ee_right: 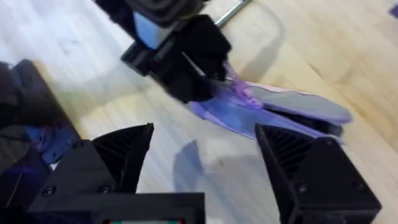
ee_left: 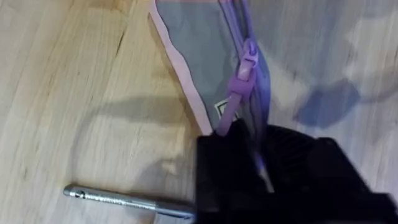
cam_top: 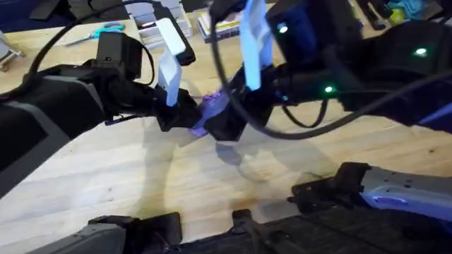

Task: Unzip the bag, pick up the pens from the table one at a time and place them inside, then zip the bag closed.

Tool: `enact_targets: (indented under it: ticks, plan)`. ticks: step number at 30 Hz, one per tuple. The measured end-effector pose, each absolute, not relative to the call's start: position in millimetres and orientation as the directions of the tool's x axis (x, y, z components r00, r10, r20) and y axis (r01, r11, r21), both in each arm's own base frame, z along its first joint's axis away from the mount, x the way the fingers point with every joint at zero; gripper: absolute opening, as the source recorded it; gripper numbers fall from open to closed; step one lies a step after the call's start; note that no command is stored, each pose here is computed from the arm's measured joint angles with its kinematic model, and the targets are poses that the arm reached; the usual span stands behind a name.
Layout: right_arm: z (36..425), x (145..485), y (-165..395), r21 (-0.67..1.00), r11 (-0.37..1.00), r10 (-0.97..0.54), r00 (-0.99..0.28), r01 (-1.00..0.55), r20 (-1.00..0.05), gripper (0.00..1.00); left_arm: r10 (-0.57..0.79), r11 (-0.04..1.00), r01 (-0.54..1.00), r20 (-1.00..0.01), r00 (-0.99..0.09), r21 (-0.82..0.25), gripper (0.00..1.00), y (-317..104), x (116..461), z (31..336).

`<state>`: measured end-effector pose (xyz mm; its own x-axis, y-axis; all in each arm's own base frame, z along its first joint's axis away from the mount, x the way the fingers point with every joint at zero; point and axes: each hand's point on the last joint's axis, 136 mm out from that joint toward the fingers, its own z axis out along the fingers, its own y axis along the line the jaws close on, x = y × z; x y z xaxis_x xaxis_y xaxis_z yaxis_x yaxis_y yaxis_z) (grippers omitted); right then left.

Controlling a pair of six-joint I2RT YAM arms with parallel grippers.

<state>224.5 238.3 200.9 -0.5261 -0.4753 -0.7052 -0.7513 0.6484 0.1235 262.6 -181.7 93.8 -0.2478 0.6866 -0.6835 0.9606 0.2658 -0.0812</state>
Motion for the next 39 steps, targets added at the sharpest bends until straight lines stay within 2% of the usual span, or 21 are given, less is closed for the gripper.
enact_targets:
  ticks: [3, 6, 7, 8, 17, 23, 27, 32, 39]
  plan:
    - [207.9, 231.2, 227.8, 0.106, 0.667, -0.458, -0.518, -0.737, -0.723, 0.998, 0.685, 0.268, 0.959, -0.684, -0.253, -0.086, 0.395, -181.9, 262.3, 93.9]
    - [210.4, 237.5, 217.6, 0.090, 0.684, -0.451, -0.517, -0.724, -0.728, 0.996, 0.683, 0.269, 0.959, -0.685, -0.254, -0.088, 0.871, -182.1, 262.2, 94.1]
    - [209.3, 238.5, 214.6, 0.086, 0.687, -0.454, -0.519, -0.721, -0.724, 0.996, 0.682, 0.271, 0.958, -0.684, -0.258, -0.091, 0.958, -182.1, 262.2, 94.0]
    - [208.0, 239.5, 211.5, 0.080, 0.689, -0.461, -0.521, -0.720, -0.718, 0.996, 0.682, 0.271, 0.958, -0.684, -0.258, -0.090, 0.984, -182.1, 262.2, 94.1]
    - [226.4, 255.6, 193.5, -0.035, 0.646, -0.568, -0.449, -0.763, -0.690, 0.996, 0.695, 0.282, 0.956, -0.671, -0.259, -0.078, 0.994, -179.1, 264.1, 91.7]
    - [234.6, 259.0, 194.7, -0.129, 0.530, -0.693, -0.341, -0.838, -0.635, 0.996, 0.703, 0.289, 0.955, -0.661, -0.261, -0.070, 0.994, -177.0, 265.3, 90.2]
    - [229.0, 267.7, 194.4, -0.235, 0.421, -0.783, -0.220, -0.876, -0.581, 0.996, 0.696, 0.299, 0.953, -0.674, -0.246, -0.039, 0.994, -173.9, 266.6, 101.2]
    - [226.6, 279.8, 192.2, -0.415, 0.211, -0.881, 0.012, -0.885, -0.474, 0.996, 0.665, 0.357, 0.932, -0.717, -0.210, 0.058, 0.994, -156.1, 270.2, 139.9]
    - [230.1, 284.4, 192.9, -0.572, -0.097, -0.900, 0.317, -0.815, -0.299, 0.998, 0.632, 0.458, 0.878, -0.746, -0.212, 0.139, 0.994, -123.3, 260.7, 180.0]
